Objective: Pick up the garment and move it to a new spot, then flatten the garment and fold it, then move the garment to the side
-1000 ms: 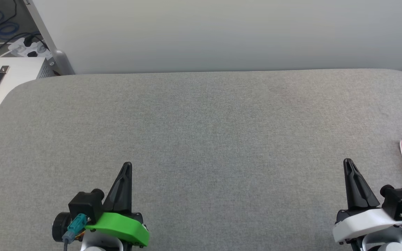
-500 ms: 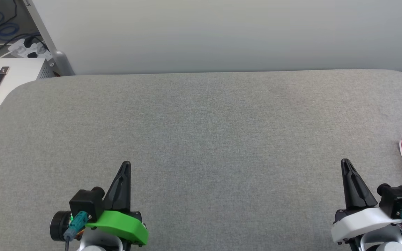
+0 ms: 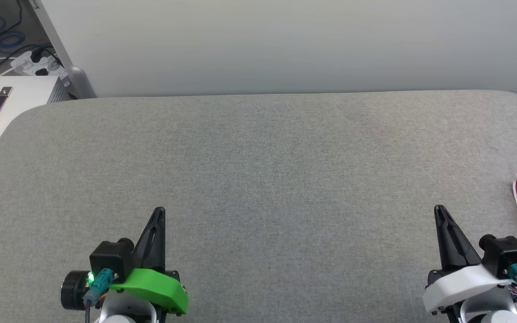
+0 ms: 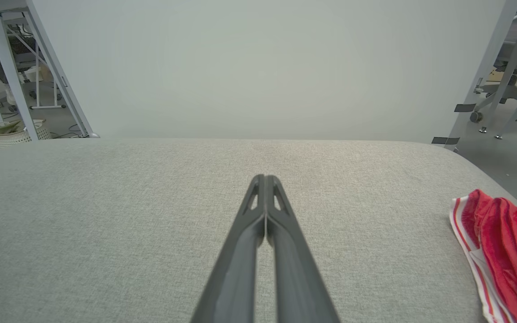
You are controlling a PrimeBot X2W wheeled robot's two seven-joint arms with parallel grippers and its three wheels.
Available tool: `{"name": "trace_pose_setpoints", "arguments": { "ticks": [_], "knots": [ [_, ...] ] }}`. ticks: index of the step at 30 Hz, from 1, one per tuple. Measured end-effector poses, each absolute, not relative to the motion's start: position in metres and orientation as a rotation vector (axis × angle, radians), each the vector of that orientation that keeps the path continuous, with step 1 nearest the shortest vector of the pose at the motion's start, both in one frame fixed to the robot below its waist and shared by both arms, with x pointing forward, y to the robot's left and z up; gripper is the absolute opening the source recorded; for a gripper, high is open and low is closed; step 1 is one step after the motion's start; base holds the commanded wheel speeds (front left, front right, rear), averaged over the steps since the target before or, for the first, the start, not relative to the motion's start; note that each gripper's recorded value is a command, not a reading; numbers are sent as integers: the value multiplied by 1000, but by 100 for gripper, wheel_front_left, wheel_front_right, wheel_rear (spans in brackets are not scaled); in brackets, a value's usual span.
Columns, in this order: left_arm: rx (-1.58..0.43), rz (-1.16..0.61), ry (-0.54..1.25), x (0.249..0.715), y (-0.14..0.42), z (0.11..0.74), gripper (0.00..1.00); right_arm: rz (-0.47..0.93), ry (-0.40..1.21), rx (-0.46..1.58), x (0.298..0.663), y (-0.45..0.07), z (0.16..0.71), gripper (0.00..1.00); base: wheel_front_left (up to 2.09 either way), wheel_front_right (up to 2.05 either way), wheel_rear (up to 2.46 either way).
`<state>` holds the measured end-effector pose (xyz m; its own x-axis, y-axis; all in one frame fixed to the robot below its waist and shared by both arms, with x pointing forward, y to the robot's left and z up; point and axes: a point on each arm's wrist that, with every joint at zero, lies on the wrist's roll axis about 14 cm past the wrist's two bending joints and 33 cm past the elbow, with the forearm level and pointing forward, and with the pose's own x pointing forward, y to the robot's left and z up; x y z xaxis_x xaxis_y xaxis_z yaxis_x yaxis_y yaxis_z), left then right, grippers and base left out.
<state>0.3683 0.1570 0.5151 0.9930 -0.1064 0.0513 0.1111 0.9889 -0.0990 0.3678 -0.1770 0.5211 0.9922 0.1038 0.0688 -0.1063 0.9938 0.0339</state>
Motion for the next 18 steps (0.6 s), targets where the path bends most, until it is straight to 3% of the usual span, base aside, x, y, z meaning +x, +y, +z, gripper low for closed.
{"name": "trace_pose_setpoints", "arguments": {
  "ticks": [18],
  "knots": [
    [-65, -86, -37, 369, 162, 518, 0, 113, -47, 20, 368, -173, 521, 0, 0, 0, 0]
  ]
}}
